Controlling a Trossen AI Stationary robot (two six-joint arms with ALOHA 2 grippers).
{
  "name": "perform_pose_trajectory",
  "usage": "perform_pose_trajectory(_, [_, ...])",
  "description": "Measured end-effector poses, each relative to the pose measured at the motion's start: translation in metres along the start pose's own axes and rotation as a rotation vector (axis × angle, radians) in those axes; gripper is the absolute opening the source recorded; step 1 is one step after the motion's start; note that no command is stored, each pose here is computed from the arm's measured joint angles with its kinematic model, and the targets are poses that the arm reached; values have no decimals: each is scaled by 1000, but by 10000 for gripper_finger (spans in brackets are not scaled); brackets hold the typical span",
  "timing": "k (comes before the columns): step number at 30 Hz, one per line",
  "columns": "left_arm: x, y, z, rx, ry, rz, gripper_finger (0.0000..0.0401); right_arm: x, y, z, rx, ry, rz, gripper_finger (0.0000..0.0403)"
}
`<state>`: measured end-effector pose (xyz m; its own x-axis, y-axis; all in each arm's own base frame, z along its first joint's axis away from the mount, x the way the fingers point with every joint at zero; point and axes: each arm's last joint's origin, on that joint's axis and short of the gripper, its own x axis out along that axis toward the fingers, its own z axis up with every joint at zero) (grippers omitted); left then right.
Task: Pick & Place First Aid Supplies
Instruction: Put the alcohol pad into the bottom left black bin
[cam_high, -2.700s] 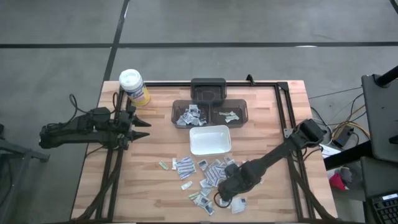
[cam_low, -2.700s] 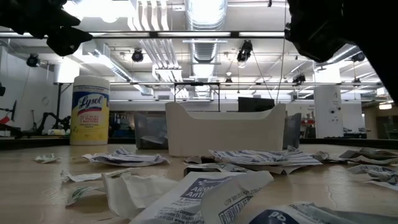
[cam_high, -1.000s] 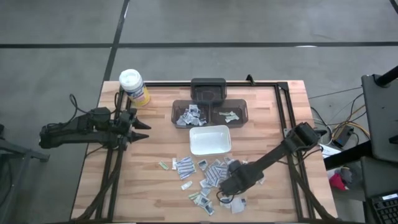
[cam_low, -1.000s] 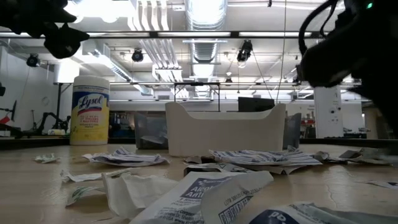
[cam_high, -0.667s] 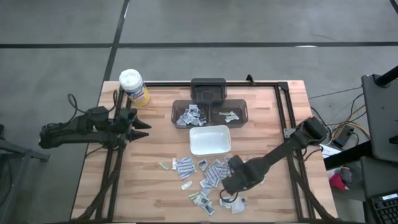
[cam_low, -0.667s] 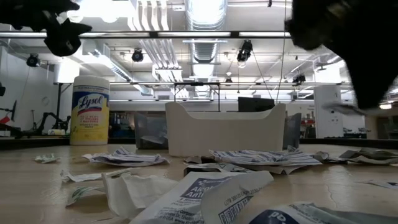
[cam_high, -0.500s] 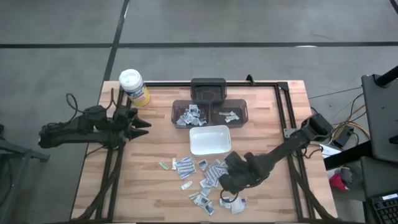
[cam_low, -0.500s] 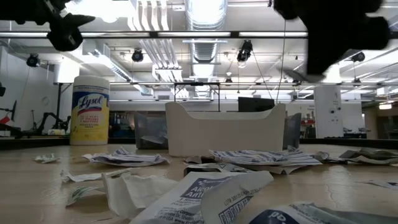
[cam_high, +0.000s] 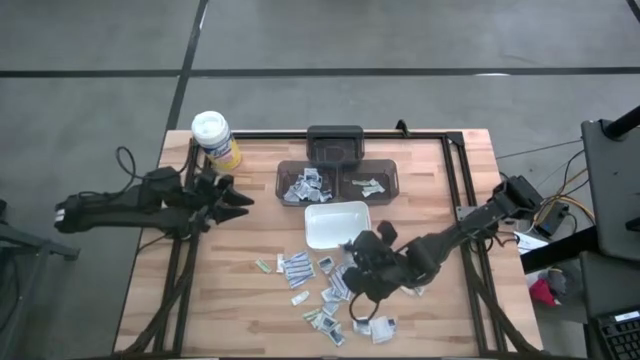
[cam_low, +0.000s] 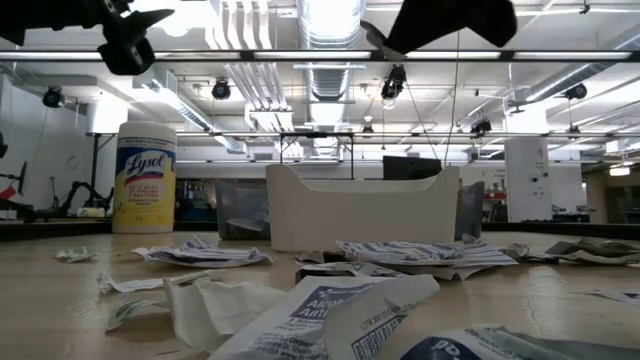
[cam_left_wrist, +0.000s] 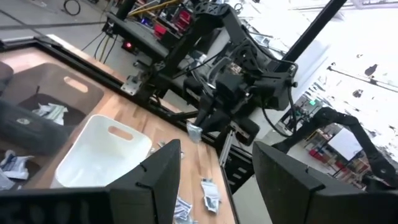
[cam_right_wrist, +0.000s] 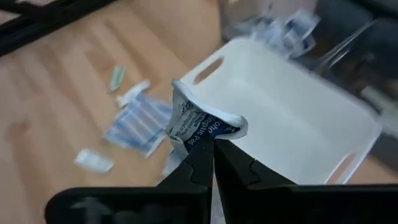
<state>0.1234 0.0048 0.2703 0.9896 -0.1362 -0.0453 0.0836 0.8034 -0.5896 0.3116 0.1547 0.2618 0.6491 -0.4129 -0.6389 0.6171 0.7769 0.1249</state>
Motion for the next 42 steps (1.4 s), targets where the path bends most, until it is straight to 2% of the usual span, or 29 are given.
perform_pose_trajectory(12, [38,-4,1,25,-24,-97,193,24,-14,39,-91,-219,-164,8])
perform_pose_trajectory(19, [65,-2,-1,61,-17,-30,193,34,-16,59,-179,-286,-185,8])
perform_pose_trajectory(29, [100,-2,13,191,-34,108,193,38,-18,65,-268,-294,-205,8])
perform_pose_trajectory(35, [124,-4,21,259,-19,134,193,38,-18,68,-308,-310,-221,8])
perform_pose_trajectory(42, [154,-1,23,280,20,155,193,38,-16,71,-351,-324,-220,8])
